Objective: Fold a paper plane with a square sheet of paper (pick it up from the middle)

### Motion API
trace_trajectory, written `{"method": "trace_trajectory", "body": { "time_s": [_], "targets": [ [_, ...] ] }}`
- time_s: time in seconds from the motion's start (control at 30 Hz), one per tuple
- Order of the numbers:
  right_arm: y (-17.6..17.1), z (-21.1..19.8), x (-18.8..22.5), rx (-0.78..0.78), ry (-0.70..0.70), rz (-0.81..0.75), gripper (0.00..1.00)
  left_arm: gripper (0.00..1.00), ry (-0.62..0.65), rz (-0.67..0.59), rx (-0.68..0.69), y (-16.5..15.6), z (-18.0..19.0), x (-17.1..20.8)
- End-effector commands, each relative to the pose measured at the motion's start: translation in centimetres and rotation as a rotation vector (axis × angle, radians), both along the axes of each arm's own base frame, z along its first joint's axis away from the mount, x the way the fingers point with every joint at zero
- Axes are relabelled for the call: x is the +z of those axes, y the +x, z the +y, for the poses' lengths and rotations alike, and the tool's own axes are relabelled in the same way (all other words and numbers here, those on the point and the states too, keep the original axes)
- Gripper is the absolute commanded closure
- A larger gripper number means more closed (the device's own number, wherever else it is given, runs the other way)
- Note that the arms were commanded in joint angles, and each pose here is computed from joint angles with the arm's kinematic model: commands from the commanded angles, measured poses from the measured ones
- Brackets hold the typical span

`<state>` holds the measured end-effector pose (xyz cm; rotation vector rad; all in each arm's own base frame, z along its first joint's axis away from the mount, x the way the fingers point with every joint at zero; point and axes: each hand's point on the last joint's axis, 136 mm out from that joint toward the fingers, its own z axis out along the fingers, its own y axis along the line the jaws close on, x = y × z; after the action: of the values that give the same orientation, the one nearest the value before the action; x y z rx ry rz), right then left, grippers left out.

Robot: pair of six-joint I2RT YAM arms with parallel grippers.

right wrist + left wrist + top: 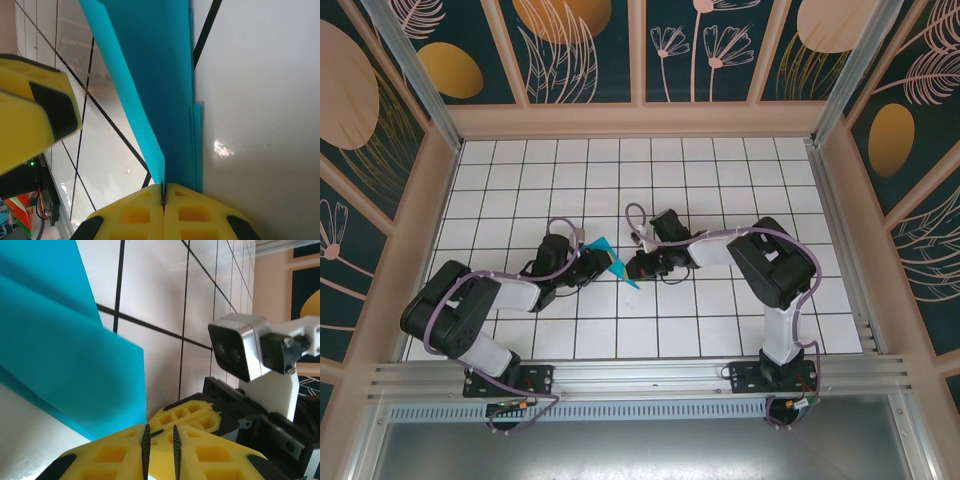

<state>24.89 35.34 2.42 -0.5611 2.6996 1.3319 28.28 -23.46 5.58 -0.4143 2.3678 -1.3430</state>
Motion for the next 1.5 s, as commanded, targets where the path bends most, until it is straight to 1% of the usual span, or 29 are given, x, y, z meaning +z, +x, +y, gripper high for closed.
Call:
{"method": "trace_trajectory", "body": {
  "time_s": [0.0,0.3,0.67,0.73,0.9,1.07,1.3,1.47],
  "targets": [
    [0.2,0.3,-0.1,-0.002,0.021,0.031,0.97,0.78,-0.003,-0.027,-0.029,-0.3,-0.6,-0.1],
    [0.1,0.2,-0.6,0.000,0.011,0.044,0.97,0.78,-0.019,-0.016,-0.052,0.1,-1.9,-0.6],
    [0.2,0.0,-0.7,0.004,0.003,0.042,0.96,0.81,0.037,0.051,-0.022,0.1,-1.3,-3.1],
    [0.2,0.1,-0.5,0.008,0.005,0.037,0.94,0.81,0.044,0.057,-0.015,0.1,-1.2,-3.3],
    [0.2,0.0,0.4,0.020,0.006,0.004,0.87,0.82,0.084,0.084,0.008,0.1,-0.6,-4.2],
    [-0.2,-0.5,0.6,0.030,-0.005,0.000,0.83,0.82,0.116,0.108,0.022,0.0,-0.1,-4.8],
    [-0.8,-1.1,0.7,0.023,-0.014,0.005,0.83,0.83,0.131,0.120,0.025,0.0,0.0,-5.1],
    [-1.2,-1.5,0.4,0.019,-0.020,0.016,0.86,0.83,0.142,0.129,0.027,-0.1,0.1,-5.3]
  ]
}}
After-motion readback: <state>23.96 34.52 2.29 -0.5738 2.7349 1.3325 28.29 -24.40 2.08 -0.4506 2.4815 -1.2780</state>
